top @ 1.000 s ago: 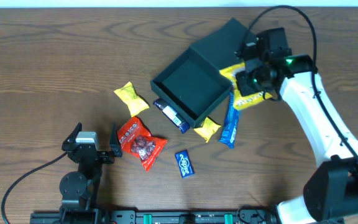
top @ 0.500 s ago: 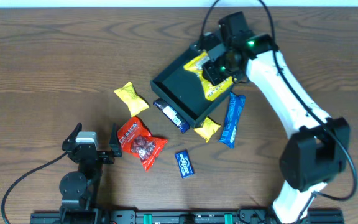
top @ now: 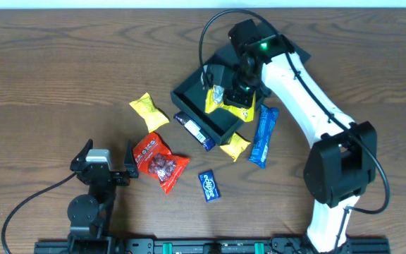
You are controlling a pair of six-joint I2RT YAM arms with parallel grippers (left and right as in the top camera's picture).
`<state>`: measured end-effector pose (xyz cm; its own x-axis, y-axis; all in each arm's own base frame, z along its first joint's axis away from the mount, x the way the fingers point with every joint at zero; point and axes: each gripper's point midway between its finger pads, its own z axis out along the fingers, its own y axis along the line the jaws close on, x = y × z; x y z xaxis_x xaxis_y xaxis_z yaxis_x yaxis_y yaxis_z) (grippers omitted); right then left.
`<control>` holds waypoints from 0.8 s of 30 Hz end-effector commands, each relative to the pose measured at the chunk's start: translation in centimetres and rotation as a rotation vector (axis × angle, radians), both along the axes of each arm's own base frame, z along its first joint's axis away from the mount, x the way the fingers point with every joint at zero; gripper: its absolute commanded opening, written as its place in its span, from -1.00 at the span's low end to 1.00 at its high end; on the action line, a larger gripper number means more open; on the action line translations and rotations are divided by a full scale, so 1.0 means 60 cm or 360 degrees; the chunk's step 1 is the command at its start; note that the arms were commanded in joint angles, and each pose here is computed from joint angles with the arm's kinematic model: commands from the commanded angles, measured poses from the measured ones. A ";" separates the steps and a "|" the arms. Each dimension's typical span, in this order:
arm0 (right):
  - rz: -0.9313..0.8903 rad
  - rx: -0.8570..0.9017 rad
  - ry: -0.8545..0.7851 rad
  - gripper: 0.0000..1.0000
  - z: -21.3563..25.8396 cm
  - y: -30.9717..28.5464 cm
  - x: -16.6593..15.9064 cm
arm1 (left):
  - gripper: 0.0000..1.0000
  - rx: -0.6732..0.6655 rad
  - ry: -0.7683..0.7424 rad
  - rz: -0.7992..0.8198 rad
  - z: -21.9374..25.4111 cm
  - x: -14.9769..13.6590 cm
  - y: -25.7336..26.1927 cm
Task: Pack container
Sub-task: 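Carry the yellow bag left and lower it into the box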
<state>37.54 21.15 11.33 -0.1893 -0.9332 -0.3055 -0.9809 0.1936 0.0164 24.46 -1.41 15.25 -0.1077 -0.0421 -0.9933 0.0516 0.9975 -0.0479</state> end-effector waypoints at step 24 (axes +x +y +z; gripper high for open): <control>0.0973 0.0175 -0.0224 -0.67 0.029 0.009 -0.024 | 0.90 -0.0008 0.0085 0.0040 -0.028 -0.002 0.008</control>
<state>35.81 21.70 12.41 0.3522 -0.8427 -0.4072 -0.9340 -0.3447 -0.0944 24.46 -1.41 15.25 -0.1077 -0.0421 -0.9933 0.0516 0.9975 -0.0479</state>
